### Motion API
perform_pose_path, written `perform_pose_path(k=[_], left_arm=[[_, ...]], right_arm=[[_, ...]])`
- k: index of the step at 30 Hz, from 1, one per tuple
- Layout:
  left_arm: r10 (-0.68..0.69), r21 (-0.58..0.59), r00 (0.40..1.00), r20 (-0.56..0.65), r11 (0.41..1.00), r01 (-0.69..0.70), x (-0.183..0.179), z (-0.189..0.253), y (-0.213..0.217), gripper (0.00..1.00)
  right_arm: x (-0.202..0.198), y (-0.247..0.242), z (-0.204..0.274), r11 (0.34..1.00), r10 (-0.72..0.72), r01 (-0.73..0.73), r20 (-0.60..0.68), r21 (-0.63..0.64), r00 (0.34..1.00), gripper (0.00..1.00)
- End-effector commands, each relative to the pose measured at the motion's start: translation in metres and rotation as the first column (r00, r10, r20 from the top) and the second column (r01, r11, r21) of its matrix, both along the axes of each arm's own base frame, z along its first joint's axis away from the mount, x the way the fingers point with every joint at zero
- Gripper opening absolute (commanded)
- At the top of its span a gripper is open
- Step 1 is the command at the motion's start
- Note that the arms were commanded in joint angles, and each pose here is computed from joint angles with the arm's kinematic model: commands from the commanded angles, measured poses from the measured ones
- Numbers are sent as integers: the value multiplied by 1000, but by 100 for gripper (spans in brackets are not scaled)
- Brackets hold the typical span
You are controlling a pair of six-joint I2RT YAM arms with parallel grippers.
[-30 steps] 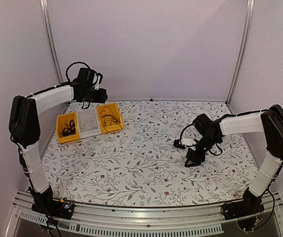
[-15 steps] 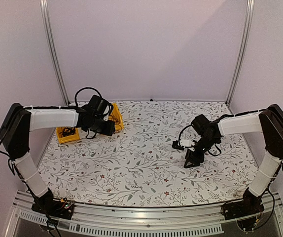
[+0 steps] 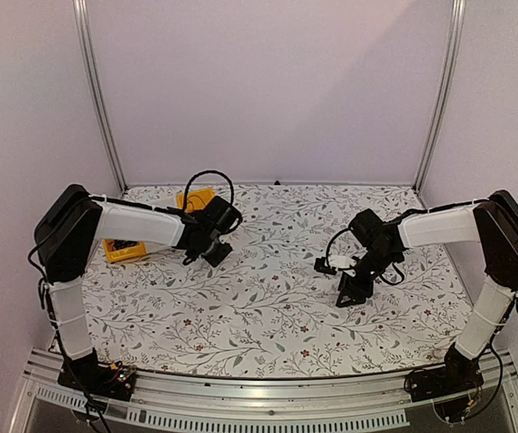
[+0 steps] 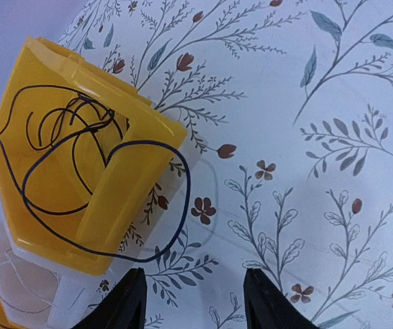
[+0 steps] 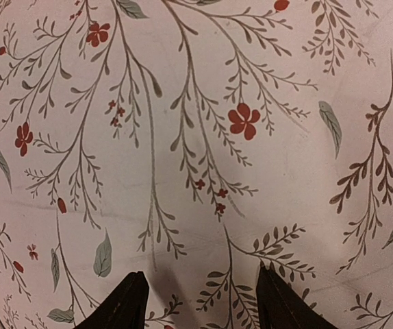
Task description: Untangle the cables
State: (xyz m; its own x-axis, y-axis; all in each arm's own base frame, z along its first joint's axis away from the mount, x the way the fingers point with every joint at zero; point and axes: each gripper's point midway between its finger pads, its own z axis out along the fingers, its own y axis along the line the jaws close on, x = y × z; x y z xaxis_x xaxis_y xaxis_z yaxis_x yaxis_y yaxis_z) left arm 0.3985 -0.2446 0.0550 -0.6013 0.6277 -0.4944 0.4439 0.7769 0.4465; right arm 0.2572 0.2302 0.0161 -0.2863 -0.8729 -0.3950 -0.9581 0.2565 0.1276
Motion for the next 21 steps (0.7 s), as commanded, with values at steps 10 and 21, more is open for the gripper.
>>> perform_pose_path(k=[10,21], left_arm=[[-142,329,990,17,936,129,14,-12,2,25],[-126,266,986,112,960,92,41,35,3,0]], right_arm=[[-4,-3,-8,999,7,-7,-19,-38,1000,58],[-3,-4,-9,999,4,-5,-21,-42,1000,58]])
